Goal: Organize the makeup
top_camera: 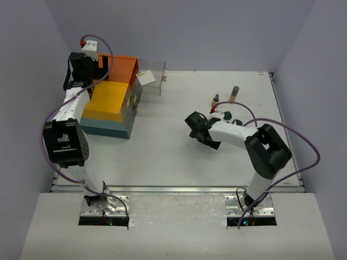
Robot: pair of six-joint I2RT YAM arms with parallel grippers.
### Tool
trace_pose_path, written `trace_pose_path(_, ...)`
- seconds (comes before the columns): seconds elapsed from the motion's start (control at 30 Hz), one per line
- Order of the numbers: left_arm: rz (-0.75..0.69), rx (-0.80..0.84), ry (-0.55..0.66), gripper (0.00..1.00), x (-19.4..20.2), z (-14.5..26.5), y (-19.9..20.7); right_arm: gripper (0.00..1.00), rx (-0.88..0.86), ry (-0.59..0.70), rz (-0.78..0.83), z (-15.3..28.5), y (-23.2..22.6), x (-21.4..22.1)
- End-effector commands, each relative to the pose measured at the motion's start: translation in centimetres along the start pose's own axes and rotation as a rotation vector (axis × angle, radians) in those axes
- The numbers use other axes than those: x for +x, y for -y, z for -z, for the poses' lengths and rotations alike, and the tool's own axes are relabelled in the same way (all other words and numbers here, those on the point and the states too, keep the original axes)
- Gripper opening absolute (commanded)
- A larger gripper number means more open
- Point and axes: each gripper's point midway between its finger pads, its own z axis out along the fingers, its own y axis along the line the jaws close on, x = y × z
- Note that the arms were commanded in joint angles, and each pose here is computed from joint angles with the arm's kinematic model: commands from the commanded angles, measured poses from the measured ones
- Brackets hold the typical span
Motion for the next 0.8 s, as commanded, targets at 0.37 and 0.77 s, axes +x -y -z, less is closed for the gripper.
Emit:
trace_pose_path(0.37,-0.021,0.015,-0.168,1.00,5.6,-0.2,0.8,0.98,-0.041,-0.083,0.014,-4.0,0.6,1.1)
trace_pose_path(0.77,-0.012,0.016,-0.174,1.00,5.9,0.3,0.9,0.36,-0.167,-0.099,0.186,-3.5,-1.1,3.3)
